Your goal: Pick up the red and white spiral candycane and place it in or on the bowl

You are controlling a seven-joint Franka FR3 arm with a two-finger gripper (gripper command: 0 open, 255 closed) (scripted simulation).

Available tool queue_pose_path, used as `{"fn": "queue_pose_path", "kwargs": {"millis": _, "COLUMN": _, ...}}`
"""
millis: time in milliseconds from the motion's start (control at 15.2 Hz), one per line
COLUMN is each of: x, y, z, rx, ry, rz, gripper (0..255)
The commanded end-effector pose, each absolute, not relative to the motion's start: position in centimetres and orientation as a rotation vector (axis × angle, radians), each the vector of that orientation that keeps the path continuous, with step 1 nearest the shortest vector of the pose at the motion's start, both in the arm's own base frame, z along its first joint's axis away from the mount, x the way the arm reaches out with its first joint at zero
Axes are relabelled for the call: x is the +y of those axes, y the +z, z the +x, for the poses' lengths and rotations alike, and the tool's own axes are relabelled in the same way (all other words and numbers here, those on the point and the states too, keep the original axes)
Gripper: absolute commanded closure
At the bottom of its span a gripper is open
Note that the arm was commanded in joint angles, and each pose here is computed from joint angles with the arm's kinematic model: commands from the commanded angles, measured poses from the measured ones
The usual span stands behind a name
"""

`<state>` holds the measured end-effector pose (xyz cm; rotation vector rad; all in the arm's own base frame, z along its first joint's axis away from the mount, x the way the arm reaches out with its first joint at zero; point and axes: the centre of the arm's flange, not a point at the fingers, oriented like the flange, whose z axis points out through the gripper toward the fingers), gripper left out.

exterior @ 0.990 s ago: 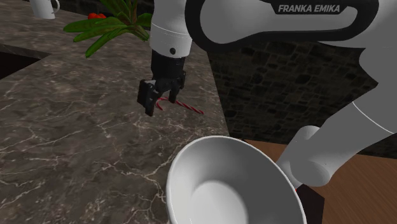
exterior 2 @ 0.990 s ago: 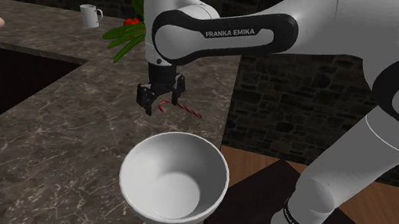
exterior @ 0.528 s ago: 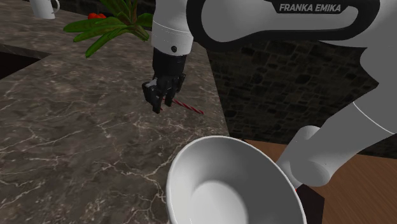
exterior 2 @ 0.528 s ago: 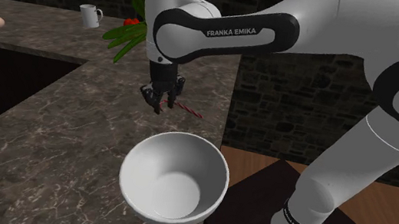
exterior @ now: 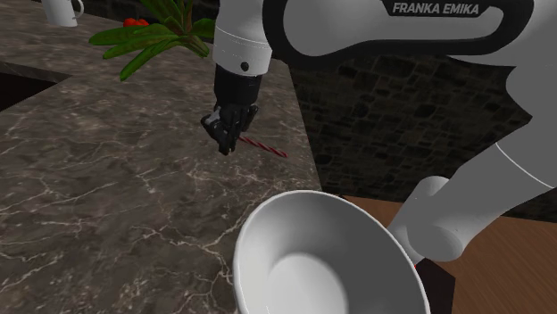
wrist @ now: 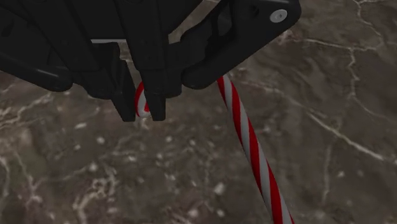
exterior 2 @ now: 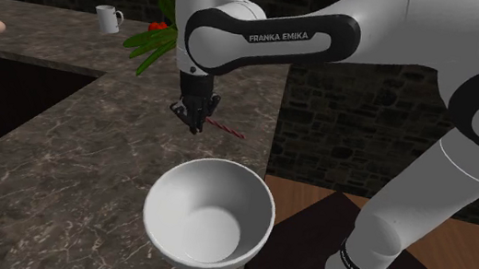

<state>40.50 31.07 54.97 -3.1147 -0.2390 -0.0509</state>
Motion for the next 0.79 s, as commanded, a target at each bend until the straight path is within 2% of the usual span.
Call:
{"fn": "queue_pose_path", "kwargs": {"millis": 0, "x": 31.7, "y": 55.3, "z": 40.2, "rx": -0.25, "ry": -0.024, "rz": -3.111, "gripper": 255}}
{"fn": "queue_pose_path", "kwargs": {"millis": 726, "x": 31.7, "y": 61.1, "z": 40.2, "rx": -0.25, "ry": -0.024, "rz": -3.111, "gripper": 255}}
